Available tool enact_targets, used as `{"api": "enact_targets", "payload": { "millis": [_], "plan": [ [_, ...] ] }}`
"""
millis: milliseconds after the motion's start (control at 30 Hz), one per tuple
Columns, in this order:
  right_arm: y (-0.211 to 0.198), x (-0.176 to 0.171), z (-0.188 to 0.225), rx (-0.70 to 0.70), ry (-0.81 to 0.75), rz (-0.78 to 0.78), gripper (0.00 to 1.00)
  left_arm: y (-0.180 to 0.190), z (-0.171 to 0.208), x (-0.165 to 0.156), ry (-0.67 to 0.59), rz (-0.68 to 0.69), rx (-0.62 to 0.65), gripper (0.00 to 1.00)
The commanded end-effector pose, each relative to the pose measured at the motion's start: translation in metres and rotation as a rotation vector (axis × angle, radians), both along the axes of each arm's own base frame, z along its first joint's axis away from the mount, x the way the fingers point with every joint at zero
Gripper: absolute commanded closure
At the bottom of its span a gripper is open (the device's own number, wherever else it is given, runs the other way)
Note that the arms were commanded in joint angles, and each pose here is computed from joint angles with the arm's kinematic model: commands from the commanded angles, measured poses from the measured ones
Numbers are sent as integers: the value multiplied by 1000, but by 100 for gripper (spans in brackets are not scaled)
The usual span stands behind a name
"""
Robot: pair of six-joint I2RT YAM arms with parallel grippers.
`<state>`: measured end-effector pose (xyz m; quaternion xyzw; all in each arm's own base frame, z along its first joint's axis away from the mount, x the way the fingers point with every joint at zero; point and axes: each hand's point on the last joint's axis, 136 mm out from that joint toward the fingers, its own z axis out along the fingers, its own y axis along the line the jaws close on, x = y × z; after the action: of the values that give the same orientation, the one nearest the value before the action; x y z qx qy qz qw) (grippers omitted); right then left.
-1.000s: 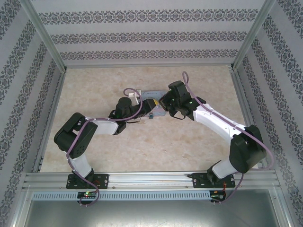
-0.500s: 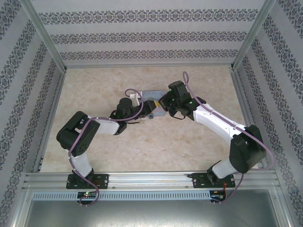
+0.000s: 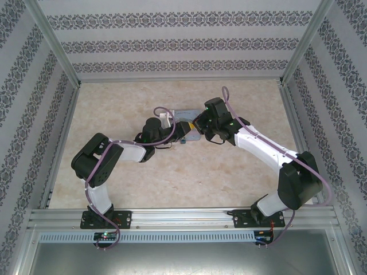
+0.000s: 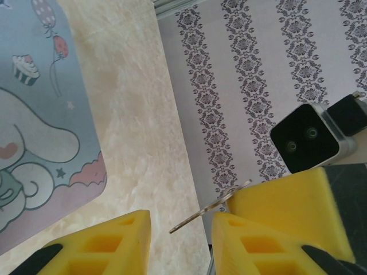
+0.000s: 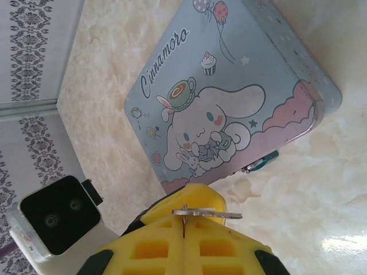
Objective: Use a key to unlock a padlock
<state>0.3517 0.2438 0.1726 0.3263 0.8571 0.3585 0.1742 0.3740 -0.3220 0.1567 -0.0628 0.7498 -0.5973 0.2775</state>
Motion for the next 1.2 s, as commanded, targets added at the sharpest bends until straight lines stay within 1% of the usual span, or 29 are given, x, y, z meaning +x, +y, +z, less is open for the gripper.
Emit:
{"api": "enact_targets", "payload": {
  "millis": [0, 267, 433, 767, 900, 1167],
  "plan": [
    [2, 0, 9, 30, -12, -2, 100, -5, 20, 6, -91, -23, -29, 66],
    [5, 0, 7, 33, -7, 3, 100, -10, 21, 5, -95, -38, -40, 70],
    [5, 0, 6, 32, -6, 2, 100, -12, 24, 5, -105, -42, -51, 78],
    [4, 0, 5, 32, -3, -3, 100, -13, 25, 6, -99, -40, -51, 90],
    [4, 0, 6, 31, -6, -1, 100, -12, 22, 7, -90, -31, -47, 100],
    [1, 0, 6, 36, -7, -2, 100, -8, 20, 6, -80, -6, -58, 100]
  ]
}}
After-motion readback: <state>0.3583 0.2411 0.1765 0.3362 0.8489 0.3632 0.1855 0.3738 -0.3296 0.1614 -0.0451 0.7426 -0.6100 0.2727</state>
